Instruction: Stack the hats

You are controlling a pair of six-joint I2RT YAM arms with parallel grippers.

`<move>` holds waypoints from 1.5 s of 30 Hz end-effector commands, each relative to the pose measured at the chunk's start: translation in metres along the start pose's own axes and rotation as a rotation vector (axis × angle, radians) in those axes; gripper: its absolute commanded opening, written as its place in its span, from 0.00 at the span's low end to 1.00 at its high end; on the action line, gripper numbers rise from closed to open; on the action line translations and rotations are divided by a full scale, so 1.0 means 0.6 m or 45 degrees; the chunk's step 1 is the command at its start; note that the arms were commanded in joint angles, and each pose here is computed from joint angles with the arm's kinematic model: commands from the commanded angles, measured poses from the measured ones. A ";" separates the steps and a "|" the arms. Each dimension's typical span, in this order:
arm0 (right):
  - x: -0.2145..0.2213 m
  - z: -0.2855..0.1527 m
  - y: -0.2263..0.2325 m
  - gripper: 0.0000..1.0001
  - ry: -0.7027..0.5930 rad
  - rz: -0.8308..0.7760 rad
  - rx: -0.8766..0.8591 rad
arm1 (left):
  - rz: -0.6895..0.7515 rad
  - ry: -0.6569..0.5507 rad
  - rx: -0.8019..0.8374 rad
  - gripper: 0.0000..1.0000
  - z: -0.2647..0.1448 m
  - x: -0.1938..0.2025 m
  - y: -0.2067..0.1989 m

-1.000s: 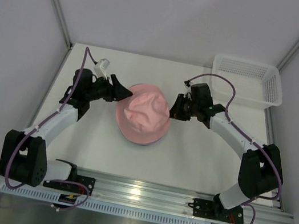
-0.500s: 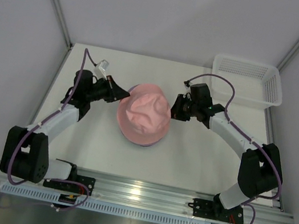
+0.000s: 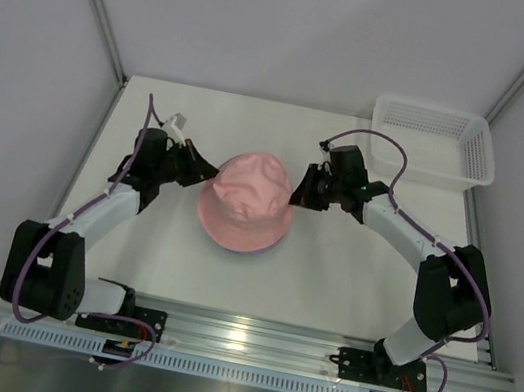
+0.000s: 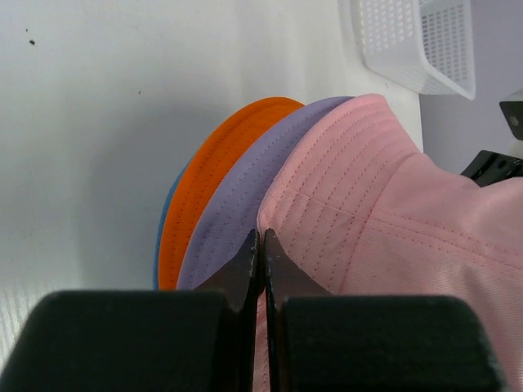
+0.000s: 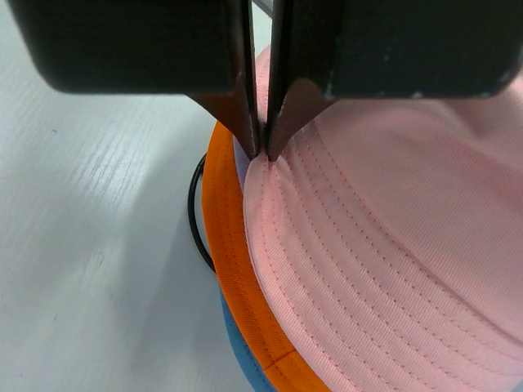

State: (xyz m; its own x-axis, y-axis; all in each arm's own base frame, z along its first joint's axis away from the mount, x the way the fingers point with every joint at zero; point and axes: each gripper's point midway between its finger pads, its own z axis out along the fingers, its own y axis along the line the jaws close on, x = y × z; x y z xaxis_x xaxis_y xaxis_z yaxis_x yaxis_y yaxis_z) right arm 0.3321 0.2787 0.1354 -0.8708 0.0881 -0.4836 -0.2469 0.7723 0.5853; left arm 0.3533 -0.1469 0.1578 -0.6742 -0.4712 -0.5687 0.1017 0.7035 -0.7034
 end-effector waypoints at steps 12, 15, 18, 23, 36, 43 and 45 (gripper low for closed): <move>-0.021 -0.060 0.035 0.34 -0.058 -0.048 -0.012 | 0.100 -0.019 -0.039 0.12 -0.043 0.014 0.007; -0.065 -0.099 0.053 0.76 -0.142 -0.107 -0.009 | 0.173 -0.076 -0.074 0.58 -0.068 -0.021 -0.014; -0.115 -0.139 0.032 1.00 -0.242 -0.146 0.091 | 0.283 -0.199 -0.112 0.99 -0.105 -0.083 -0.051; -0.221 -0.240 0.001 0.99 -0.435 -0.122 0.203 | 0.454 -0.397 -0.168 1.00 -0.196 -0.204 -0.140; -0.247 -0.481 -0.022 0.99 -0.895 -0.213 0.497 | 0.587 -0.372 -0.445 1.00 -0.406 -0.123 -0.129; -0.175 -0.487 -0.049 0.99 -0.912 -0.152 0.518 | 0.580 -0.410 -0.377 0.99 -0.439 -0.051 -0.112; -0.165 -0.490 -0.052 0.99 -0.895 -0.139 0.531 | 0.576 -0.414 -0.359 1.00 -0.443 -0.048 -0.117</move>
State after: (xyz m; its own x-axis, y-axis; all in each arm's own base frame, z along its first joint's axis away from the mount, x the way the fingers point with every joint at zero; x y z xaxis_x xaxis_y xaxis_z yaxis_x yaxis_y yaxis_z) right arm 0.3005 0.0677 0.3636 -0.3389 0.2551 -0.9056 -0.0638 0.9541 0.2926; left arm 0.1743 -0.0396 0.3422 -0.3273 -0.2060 -0.9222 0.0886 0.9650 -0.2470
